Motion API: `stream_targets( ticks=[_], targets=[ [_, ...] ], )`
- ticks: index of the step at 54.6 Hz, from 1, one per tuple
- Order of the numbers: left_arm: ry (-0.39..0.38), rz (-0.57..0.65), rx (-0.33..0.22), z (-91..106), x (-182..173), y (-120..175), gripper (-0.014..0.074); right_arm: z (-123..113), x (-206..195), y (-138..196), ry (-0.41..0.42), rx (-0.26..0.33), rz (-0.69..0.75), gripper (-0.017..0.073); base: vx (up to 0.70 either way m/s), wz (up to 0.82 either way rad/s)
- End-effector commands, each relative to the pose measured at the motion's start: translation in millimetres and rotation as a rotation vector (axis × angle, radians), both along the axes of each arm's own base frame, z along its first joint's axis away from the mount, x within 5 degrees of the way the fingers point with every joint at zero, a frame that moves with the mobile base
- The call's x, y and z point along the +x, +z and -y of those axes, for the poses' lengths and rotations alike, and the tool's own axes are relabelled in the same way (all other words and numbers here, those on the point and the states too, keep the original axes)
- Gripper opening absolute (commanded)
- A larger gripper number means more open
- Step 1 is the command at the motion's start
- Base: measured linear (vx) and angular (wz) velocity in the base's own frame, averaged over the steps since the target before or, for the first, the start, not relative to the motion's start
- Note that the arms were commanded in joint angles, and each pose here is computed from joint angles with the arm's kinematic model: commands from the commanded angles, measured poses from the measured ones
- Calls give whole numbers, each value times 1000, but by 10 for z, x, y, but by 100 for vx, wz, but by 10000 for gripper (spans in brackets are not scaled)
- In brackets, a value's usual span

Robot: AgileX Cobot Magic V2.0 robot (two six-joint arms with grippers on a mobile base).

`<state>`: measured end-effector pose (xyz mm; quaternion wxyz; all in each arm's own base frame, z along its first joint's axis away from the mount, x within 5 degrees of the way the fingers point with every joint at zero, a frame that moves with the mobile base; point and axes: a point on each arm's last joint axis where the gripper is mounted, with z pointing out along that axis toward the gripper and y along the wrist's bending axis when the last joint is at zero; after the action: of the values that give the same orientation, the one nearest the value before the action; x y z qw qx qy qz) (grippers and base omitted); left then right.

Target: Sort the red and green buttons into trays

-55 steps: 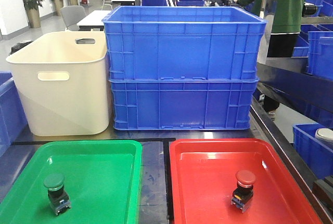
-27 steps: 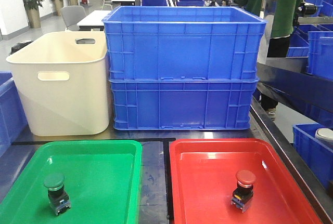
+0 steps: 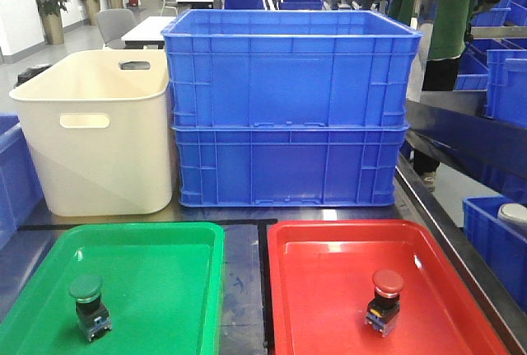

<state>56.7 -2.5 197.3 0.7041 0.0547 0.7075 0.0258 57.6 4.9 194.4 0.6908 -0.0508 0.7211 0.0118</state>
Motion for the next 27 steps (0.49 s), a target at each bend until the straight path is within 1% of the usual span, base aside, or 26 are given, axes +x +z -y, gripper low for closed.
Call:
stream_targets(
  ticks=[1, 27],
  targets=[
    [4, 98, -16, -5, -10, 157, -6, -1, 3, 41, 1, 10, 71, -8, 0, 0],
    [4, 97, -16, -5, -9, 156, -6, 0, -12, 53, 0, 11, 94, -8, 0, 0]
  ],
)
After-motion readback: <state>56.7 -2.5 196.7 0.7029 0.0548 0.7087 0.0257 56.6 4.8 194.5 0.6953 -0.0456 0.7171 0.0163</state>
